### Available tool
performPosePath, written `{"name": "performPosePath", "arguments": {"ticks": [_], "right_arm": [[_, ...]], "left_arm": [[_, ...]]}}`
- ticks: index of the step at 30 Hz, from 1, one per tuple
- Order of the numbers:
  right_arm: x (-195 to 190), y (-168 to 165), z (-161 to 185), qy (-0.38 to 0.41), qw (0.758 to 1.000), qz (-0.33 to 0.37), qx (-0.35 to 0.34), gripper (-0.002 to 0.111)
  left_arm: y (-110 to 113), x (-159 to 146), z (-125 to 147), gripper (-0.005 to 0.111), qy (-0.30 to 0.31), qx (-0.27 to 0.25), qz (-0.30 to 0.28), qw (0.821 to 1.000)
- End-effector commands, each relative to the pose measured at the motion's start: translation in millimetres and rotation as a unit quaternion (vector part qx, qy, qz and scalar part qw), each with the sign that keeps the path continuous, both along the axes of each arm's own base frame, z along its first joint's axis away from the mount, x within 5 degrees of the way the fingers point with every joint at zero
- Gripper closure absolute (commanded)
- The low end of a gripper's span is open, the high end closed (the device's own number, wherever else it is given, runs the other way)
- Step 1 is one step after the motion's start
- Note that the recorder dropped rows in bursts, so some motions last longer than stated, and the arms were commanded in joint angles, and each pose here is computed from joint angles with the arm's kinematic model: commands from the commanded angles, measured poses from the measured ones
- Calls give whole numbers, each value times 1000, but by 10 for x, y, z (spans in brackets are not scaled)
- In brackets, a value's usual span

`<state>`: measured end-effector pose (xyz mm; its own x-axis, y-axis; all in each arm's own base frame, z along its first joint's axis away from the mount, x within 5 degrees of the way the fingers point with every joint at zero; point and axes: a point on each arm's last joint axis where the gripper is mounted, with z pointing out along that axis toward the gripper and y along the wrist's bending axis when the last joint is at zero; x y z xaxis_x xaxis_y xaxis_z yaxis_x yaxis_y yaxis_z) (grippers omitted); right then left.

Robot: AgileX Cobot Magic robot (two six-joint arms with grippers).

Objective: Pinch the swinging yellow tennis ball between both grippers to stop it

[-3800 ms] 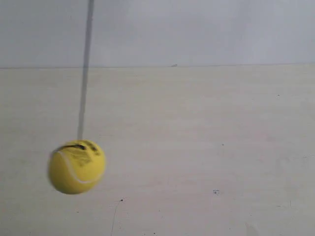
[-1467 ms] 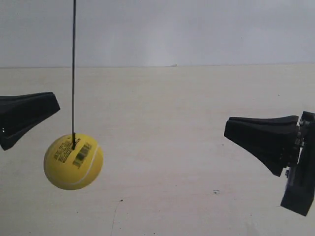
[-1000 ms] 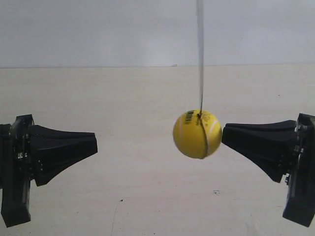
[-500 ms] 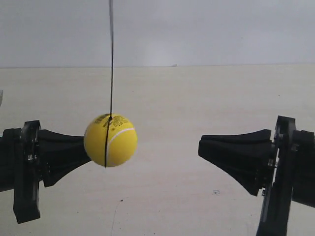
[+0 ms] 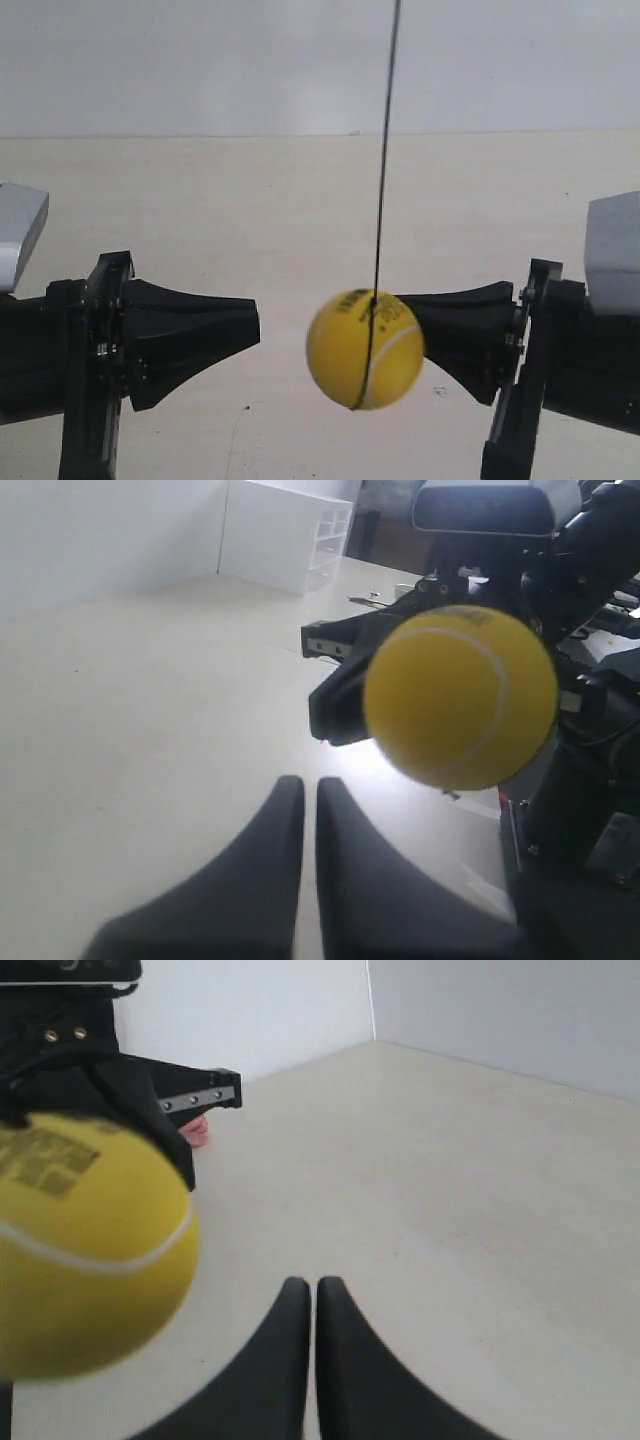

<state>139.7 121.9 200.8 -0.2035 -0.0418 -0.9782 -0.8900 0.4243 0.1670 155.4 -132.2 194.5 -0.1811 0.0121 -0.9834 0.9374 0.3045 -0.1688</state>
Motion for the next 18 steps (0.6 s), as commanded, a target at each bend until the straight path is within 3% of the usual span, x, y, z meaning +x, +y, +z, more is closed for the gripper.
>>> {"name": "performPosePath", "arguments": {"ticks": [1, 18], "right_arm": [[9, 17, 25, -14, 1000, 6, 15, 108], [-89, 57, 96, -42, 996, 66, 46, 108]], "left_arm": [[-15, 9, 18, 102, -11, -6, 0, 1000], [-14, 14, 21, 102, -18, -5, 3, 1000]]}}
